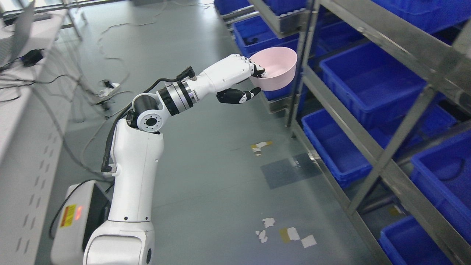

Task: Stack pink IKEA bowl on shelf middle layer
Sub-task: 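Hold the pink bowl raised in the left hand while turning, then carry the pink bowl over the other pink bowl on the tray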

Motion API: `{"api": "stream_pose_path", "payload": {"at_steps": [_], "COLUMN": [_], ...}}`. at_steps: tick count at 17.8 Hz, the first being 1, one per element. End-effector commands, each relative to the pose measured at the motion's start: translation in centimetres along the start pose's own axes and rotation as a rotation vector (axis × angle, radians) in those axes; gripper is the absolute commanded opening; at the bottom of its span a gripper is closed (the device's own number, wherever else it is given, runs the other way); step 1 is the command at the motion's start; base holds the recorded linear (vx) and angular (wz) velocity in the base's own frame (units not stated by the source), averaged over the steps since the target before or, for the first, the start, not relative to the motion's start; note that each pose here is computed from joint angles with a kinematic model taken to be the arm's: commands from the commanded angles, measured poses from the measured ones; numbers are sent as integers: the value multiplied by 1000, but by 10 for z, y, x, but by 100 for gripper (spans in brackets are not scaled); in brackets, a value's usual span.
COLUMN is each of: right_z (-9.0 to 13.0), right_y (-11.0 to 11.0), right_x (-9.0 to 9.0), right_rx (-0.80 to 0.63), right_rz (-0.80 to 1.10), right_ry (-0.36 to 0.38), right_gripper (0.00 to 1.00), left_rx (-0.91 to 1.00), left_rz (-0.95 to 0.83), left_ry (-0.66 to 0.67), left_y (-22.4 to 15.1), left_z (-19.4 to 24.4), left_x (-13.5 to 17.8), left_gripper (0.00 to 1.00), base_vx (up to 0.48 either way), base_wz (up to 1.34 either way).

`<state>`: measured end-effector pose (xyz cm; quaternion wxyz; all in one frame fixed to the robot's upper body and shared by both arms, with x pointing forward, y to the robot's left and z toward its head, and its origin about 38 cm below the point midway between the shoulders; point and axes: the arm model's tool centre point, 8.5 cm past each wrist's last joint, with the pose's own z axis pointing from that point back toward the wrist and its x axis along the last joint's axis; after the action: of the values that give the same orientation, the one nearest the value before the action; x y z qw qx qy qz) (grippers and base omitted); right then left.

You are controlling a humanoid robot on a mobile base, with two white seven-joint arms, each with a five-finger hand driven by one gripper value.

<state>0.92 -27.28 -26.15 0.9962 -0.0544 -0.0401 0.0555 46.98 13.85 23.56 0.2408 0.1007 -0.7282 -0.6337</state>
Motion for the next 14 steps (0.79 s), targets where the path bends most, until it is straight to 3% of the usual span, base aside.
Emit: {"api": "stream_pose_path", "payload": {"at_steps": [1, 8, 14], "right_z": [0, 0, 0], "right_y": [-10, -10, -10], "right_x": [-10, -10, -10], "right_rx": [-15, -15, -15], "right_rz": [2, 2, 2], "right_ry": [8, 8, 8], "right_gripper": [100, 100, 100], "left_rx": [-94, -21, 44], "left_rz": [-27, -203, -348], "left_ry": [-74, -108, -50], "left_y": [-17, 76, 171], "left_z": [-21, -45, -39], "left_x": [19, 23, 13], "left_gripper": [3, 3, 3], "base_vx": [126, 93, 67], "base_wz": [-1199, -1283, -927]}}
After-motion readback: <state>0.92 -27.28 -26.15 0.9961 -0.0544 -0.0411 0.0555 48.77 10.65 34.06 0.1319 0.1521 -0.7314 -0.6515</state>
